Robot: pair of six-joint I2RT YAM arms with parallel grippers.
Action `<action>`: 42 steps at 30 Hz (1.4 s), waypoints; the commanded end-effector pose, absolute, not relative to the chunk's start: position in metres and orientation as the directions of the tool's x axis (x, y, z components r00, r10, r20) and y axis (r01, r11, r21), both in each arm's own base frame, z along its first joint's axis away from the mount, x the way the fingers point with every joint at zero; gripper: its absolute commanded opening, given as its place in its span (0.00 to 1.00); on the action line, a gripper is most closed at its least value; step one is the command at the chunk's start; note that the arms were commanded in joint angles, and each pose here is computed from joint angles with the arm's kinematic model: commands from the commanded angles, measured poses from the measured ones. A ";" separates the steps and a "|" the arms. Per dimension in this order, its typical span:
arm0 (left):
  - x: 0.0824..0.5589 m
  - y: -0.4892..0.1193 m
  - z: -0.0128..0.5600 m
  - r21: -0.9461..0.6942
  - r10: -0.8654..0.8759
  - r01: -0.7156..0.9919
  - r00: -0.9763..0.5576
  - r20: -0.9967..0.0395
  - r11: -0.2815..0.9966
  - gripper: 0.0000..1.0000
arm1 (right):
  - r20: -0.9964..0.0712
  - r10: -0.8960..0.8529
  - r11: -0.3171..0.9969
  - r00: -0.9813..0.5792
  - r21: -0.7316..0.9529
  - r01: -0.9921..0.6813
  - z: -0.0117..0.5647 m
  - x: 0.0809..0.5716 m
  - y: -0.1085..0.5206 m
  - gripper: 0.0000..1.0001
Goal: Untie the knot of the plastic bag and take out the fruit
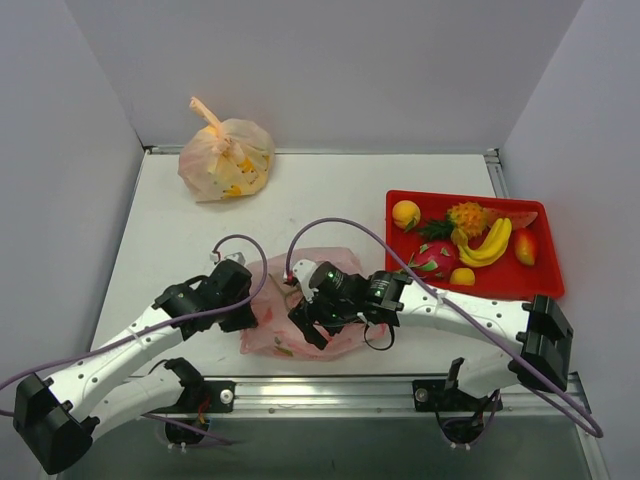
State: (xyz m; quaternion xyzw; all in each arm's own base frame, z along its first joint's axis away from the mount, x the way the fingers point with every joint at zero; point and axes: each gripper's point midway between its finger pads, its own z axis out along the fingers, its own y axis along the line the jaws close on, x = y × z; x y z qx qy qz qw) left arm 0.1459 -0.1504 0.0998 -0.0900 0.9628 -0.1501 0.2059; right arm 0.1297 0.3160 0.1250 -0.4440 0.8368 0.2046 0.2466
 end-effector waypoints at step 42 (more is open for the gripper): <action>0.164 -0.147 0.119 -0.310 -0.281 -0.147 -0.849 -0.448 0.939 0.00 | -0.706 -0.353 0.816 -0.614 0.089 -0.572 0.080 0.211 0.379 0.64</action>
